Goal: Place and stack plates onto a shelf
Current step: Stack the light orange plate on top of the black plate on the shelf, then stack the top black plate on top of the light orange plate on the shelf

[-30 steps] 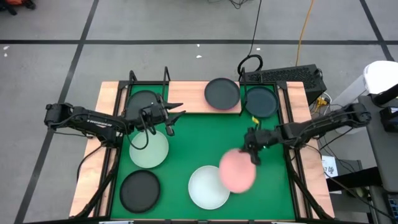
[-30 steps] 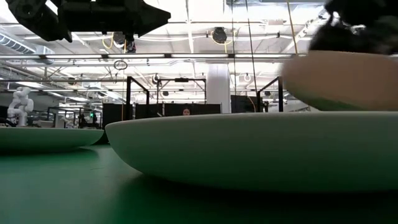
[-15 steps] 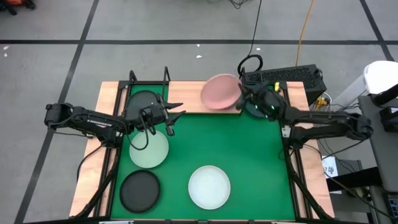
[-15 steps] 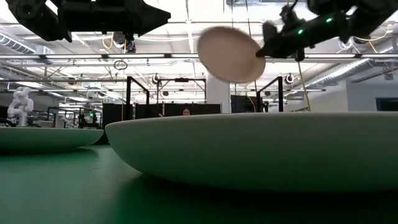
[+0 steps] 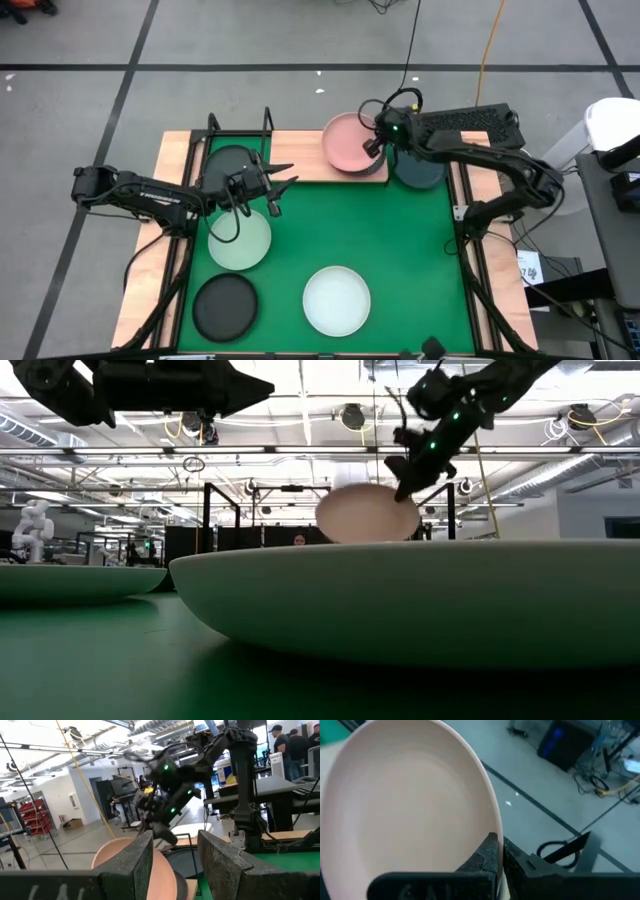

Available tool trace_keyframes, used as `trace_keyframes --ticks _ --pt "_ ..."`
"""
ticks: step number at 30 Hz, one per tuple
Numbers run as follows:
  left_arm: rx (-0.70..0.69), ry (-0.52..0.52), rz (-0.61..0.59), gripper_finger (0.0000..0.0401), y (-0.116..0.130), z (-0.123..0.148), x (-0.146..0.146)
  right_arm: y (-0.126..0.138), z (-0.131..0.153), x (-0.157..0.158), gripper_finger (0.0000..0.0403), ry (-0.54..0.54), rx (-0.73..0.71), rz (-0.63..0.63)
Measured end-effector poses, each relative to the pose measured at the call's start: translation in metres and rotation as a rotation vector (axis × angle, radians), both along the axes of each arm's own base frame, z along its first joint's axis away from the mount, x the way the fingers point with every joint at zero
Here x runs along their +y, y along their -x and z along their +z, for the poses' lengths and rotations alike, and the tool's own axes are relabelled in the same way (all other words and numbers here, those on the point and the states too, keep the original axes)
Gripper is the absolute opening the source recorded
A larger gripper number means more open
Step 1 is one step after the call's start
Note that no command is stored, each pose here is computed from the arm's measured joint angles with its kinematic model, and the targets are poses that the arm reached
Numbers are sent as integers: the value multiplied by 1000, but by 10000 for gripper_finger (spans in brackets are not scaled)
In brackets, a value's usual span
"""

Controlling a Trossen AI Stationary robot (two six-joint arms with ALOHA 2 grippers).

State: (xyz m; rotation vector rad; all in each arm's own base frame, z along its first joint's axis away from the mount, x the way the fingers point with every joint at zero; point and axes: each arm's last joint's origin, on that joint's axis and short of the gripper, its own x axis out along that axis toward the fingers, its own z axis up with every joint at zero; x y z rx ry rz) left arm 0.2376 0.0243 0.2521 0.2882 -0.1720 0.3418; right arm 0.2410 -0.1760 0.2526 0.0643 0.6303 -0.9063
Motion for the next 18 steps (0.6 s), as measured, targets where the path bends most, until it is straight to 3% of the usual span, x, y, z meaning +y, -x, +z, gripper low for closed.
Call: trace_keyframes --ticks 8,18 --pt "1 -1 1 161 0 0 0 -2 -13 -8 26 -21 50 -5" --pt "-11 34 -8 161 0 0 0 9 15 4 125 56 6 32"
